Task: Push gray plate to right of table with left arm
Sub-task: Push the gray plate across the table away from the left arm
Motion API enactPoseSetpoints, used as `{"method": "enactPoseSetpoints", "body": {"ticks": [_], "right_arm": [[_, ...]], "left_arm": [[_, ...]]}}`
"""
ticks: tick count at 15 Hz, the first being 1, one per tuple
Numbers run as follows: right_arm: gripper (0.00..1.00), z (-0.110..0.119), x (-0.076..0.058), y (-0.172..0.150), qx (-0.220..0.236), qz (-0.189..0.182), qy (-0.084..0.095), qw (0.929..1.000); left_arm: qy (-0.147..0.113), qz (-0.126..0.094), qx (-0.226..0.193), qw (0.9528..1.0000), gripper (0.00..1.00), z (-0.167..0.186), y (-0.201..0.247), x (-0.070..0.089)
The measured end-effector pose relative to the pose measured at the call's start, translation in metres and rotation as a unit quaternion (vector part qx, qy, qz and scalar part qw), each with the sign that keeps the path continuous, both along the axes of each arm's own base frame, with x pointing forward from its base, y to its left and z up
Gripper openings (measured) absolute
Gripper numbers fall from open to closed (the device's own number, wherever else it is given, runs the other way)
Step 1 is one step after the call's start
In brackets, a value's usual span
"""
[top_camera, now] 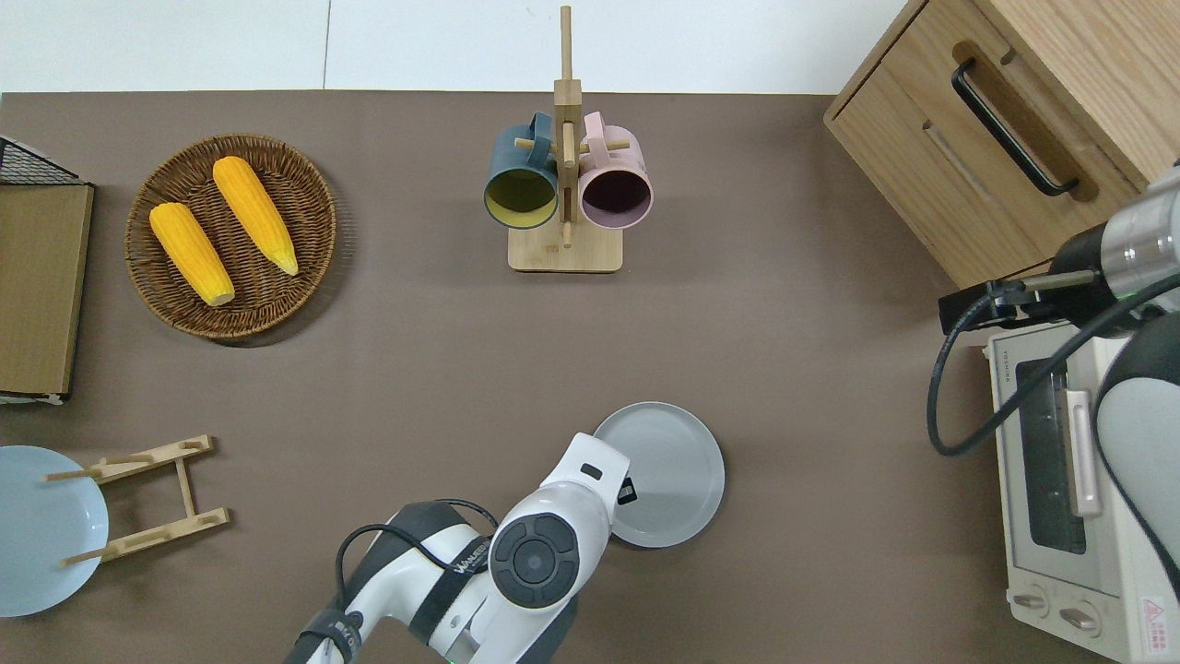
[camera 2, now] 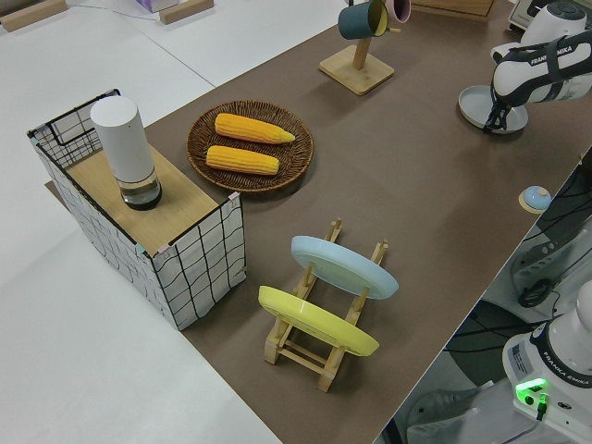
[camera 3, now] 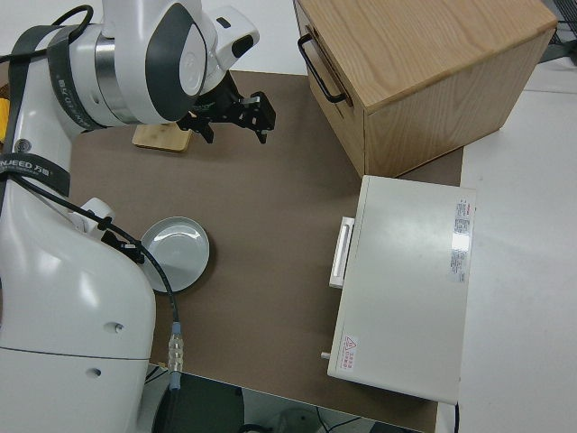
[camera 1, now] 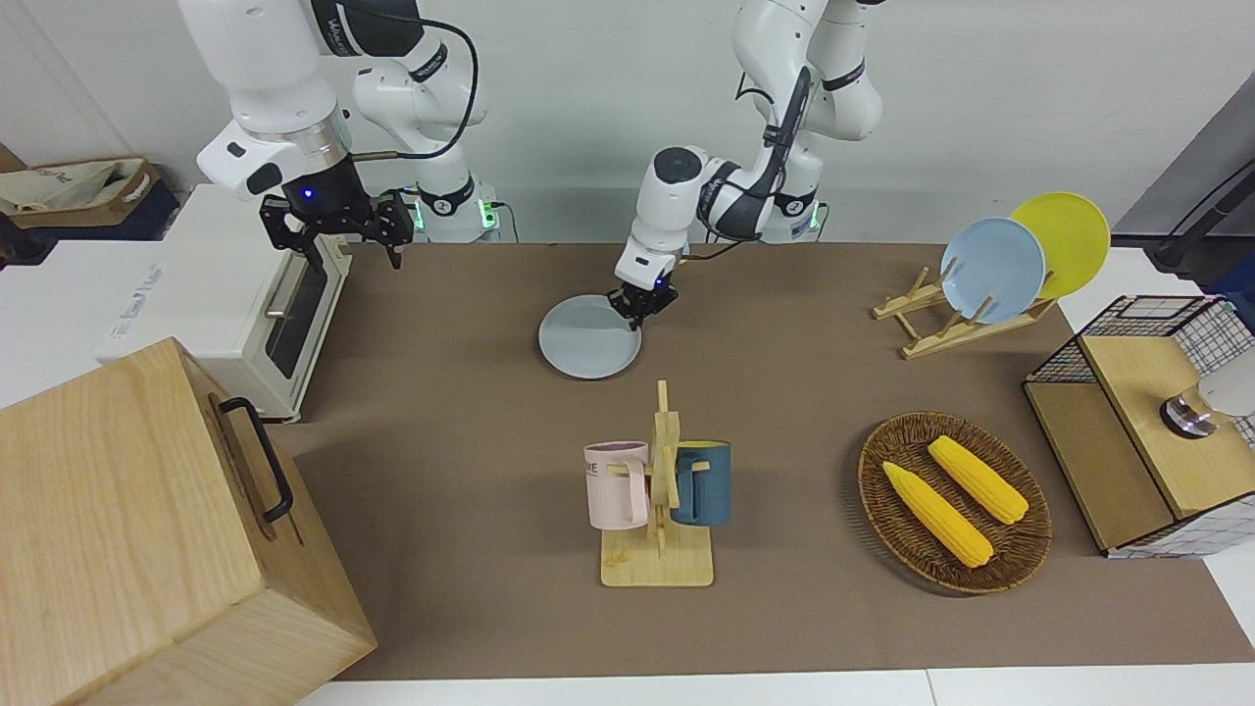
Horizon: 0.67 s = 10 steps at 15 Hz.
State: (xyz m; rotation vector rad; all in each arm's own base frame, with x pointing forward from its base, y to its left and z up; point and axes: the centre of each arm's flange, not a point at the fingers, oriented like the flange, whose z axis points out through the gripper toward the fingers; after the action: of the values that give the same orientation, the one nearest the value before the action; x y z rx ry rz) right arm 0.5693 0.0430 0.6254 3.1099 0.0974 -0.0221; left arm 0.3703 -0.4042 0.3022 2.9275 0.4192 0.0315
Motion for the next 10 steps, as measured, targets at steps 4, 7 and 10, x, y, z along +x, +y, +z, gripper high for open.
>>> {"method": "enactPoseSetpoints", "body": {"ticks": [4, 7, 10], "right_arm": [[0.99, 0.000, 0.000, 0.000, 0.000, 0.000, 0.000, 1.0000], [0.99, 0.000, 0.000, 0.000, 0.000, 0.000, 0.000, 1.0000], [0.99, 0.000, 0.000, 0.000, 0.000, 0.000, 0.000, 1.0000]], "left_arm": [[0.001, 0.012, -0.011, 0.9999, 0.01, 0.003, -0.029, -0.005], [-0.005, 0.022, -0.011, 0.9997, 0.01, 0.003, -0.054, -0.009], [-0.009, 0.032, -0.013, 0.9994, 0.01, 0.000, -0.078, -0.012]]}}
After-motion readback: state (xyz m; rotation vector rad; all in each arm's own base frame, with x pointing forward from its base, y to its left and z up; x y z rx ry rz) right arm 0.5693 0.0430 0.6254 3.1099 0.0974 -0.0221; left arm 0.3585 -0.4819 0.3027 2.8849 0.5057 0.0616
